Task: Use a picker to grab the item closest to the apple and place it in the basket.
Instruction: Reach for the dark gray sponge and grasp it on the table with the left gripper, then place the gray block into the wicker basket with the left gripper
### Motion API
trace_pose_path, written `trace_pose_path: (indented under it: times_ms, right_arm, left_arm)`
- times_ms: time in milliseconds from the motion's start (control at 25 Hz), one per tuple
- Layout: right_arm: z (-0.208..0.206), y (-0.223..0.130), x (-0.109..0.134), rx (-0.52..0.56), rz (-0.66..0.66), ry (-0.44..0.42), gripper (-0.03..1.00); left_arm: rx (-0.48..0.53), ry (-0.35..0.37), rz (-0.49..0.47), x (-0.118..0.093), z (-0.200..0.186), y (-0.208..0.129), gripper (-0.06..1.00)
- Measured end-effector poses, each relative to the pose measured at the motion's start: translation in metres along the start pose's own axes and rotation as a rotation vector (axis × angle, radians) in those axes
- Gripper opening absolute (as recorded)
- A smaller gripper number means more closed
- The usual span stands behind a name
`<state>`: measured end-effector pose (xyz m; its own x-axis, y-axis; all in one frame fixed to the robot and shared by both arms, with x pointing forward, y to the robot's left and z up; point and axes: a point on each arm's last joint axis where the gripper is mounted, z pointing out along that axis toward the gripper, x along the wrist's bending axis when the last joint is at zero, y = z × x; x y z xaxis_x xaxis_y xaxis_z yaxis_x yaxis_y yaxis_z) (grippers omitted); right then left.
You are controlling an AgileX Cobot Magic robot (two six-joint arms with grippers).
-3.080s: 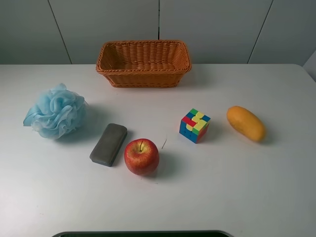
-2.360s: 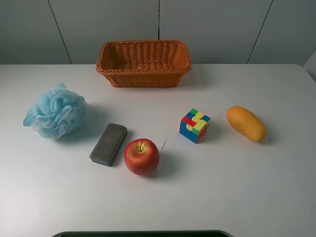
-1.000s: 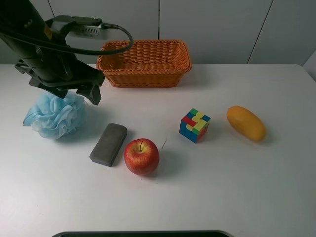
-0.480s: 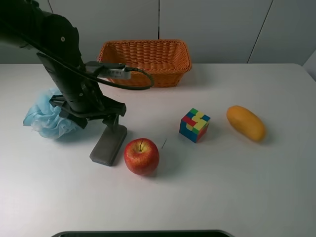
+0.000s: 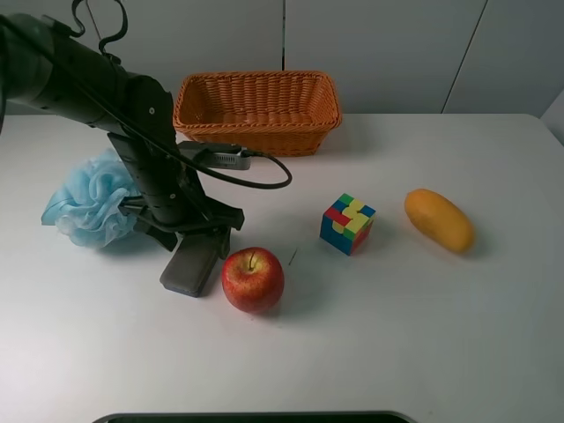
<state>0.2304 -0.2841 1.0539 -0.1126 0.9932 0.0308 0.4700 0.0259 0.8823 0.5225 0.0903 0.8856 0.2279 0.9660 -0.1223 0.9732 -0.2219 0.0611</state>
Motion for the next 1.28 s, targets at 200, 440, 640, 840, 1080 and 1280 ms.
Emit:
trace_pose_path:
  times_ms: [200,440,640,840,1080,1280]
  right_arm:
    - [0.000,0.000,0.000,0.000,0.000,0.000,0.70]
    - [0.000,0.000,0.000,0.000,0.000,0.000,0.70]
    - [0.000,0.000,0.000,0.000,0.000,0.000,0.70]
    - [0.000,0.000,0.000,0.000,0.000,0.000,0.70]
    - [0.000,0.000,0.000,0.000,0.000,0.000,0.70]
    - [0.000,0.000,0.000,0.000,0.000,0.000,0.70]
  left_arm:
    - [0.024,0.008,-0.004,0.001,0.010,0.000,0.73]
    - [0.038,0.014,-0.005,0.001,0.015,0.001,0.65]
    - [0.039,0.019,-0.001,0.001,0.015,0.001,0.53]
    - [0.039,0.019,-0.001,0.001,0.015,0.001,0.53]
    - [0.060,0.024,0.004,0.000,0.008,0.002,0.53]
    - [0.016,0.010,0.041,-0.009,-0.029,0.015,0.53]
